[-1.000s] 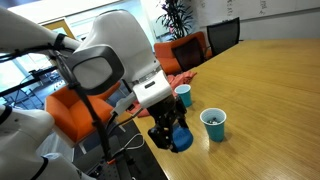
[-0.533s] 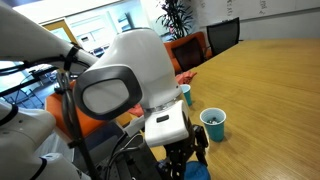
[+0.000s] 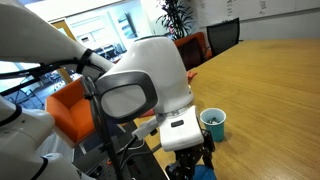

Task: Take the lid off the peanut butter jar and put it on the table

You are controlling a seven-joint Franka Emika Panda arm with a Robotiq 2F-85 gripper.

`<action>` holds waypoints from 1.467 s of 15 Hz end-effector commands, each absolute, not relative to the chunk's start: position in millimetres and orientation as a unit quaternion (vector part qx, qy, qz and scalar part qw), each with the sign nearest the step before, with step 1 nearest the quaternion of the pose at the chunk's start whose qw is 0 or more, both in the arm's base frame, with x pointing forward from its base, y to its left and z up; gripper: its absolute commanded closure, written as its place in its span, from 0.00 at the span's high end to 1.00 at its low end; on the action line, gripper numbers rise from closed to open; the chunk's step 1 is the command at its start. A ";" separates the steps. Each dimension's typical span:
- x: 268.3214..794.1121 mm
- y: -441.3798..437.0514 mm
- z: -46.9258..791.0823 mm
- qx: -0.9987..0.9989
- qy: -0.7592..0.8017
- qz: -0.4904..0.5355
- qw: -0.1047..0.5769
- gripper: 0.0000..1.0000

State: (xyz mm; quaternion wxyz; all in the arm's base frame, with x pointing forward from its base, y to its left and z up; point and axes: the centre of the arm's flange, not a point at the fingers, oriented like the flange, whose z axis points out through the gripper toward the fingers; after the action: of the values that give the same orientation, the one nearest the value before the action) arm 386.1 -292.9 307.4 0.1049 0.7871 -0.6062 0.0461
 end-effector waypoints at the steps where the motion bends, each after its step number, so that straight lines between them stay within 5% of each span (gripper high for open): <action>1: 403.9 -317.5 305.4 0.789 -0.607 0.068 0.072 0.55; 9: 458.8 -349.7 265.0 0.815 -0.577 0.049 -0.008 0.55; 20: 487.5 -368.7 210.5 0.826 -0.563 0.009 0.028 0.55; 21: 488.5 -369.2 211.5 0.826 -0.563 0.011 0.031 0.95; 22: 489.5 -368.2 214.5 0.827 -0.561 0.013 0.034 0.97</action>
State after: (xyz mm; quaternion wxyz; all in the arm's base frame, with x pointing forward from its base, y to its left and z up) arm 481.1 -364.9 205.0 0.0264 0.8199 -0.5716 0.0191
